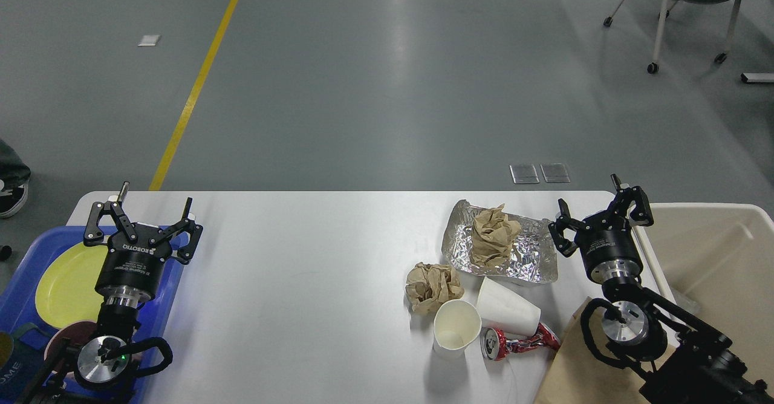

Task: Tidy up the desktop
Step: 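Lift the right gripper out of the bin toward the table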

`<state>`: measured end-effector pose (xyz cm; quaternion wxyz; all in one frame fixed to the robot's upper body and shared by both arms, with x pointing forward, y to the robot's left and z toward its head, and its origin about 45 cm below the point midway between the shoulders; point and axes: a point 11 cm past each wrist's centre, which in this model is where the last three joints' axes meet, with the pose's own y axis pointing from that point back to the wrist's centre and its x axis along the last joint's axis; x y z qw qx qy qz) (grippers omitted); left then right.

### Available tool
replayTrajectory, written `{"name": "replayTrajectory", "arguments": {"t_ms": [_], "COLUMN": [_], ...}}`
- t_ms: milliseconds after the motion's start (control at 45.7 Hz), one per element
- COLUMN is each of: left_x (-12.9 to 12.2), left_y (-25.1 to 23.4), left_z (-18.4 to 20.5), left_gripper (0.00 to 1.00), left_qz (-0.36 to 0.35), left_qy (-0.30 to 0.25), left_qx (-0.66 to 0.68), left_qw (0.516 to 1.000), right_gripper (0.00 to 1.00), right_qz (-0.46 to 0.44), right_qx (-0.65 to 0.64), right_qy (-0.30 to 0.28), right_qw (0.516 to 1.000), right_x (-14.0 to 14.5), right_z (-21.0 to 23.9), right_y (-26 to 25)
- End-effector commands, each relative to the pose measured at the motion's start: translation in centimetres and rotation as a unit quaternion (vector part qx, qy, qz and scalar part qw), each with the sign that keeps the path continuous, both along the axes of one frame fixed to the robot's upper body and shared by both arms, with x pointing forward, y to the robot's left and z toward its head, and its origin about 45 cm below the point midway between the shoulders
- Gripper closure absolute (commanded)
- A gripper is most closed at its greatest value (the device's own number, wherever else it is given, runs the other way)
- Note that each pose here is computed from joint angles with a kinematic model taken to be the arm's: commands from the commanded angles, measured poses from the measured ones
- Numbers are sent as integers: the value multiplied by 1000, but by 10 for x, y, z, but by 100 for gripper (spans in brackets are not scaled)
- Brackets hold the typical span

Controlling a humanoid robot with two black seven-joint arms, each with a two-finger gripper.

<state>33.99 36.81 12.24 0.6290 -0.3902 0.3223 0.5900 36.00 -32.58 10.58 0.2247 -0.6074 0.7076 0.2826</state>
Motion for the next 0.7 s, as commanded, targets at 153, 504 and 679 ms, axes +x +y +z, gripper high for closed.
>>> {"name": "replayTrajectory", "arguments": {"t_ms": [153, 504, 679], "left_x": [0, 0, 0], "left_y": [0, 1, 0], "left_z": [0, 0, 0], "left_gripper": [4, 4, 4], "left_qz": [0, 1, 0], "left_qy": [0, -1, 0], "left_qx": [0, 0, 1], "left_qw": [1000, 1000, 1000], "right_gripper": [0, 0, 0], "right_qz": [0, 1, -2], "right_qx": [0, 0, 1], "right_qy": [0, 0, -3], "right_qw": [1000, 1000, 1000], "right_x": [0, 0, 3], "right_z": [0, 0, 2], "right_y": [0, 1, 0]}}
